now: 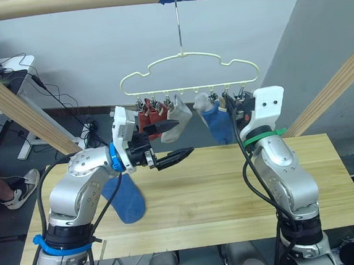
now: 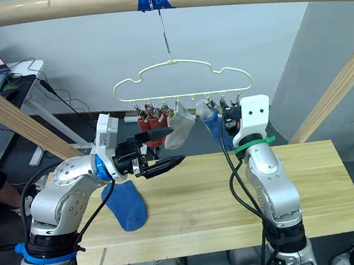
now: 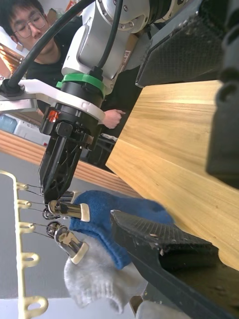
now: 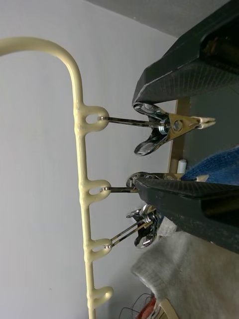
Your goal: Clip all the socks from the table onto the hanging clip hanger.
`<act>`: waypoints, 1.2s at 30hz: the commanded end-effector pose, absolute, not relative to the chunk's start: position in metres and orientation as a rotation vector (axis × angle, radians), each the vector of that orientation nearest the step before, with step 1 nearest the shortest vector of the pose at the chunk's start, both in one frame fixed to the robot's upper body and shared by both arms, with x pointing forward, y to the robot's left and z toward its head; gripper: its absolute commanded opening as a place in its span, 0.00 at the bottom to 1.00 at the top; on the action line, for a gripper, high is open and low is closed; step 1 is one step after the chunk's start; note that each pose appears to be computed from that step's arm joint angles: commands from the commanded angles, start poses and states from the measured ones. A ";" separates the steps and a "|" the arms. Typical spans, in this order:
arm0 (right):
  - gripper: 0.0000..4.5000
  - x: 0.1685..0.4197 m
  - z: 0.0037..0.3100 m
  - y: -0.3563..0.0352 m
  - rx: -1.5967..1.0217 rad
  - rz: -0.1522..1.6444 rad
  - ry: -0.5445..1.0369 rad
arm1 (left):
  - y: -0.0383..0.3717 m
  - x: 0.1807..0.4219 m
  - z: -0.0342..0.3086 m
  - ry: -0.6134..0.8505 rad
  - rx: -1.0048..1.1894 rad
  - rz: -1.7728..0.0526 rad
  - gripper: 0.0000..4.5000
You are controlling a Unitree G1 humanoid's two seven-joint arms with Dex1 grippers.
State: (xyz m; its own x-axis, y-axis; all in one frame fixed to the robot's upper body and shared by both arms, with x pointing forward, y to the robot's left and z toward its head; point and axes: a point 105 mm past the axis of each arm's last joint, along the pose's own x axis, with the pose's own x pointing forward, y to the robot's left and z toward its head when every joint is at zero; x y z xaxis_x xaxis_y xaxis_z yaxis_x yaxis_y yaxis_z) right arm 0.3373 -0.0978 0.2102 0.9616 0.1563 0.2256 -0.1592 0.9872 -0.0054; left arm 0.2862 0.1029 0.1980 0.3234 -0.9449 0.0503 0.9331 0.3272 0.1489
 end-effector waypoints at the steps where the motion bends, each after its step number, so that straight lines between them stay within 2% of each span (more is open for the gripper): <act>1: 0.51 0.336 0.223 -0.097 0.023 0.162 -0.282 | 0.100 0.282 0.205 -0.178 0.126 -1.242 1.00; 13: 0.51 0.341 0.223 -0.098 0.041 0.155 -0.282 | 0.102 0.285 0.203 -0.178 0.127 -1.239 1.00; 16: 0.38 0.341 0.224 -0.097 0.047 0.157 -0.286 | 0.103 0.285 0.201 -0.176 0.127 -1.241 1.00; 20: 0.10 0.340 0.224 -0.098 0.045 0.160 -0.290 | 0.102 0.284 0.200 -0.177 0.129 -1.247 1.00; 22: 0.00 0.340 0.224 -0.100 0.041 0.160 -0.290 | 0.102 0.283 0.198 -0.176 0.129 -1.250 1.00; 36: 0.00 0.338 0.224 -0.104 0.022 0.219 -0.272 | 0.104 0.283 0.193 -0.171 0.137 -1.256 1.00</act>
State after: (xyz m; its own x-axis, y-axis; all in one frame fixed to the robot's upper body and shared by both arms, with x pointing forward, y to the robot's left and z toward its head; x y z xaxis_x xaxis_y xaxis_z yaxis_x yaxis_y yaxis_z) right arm 0.3446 -0.1012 0.2096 0.9554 0.1994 0.2178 -0.2034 0.9791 -0.0043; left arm 0.2849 0.1030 0.1899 0.3105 -0.9497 0.0408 0.9349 0.3128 0.1679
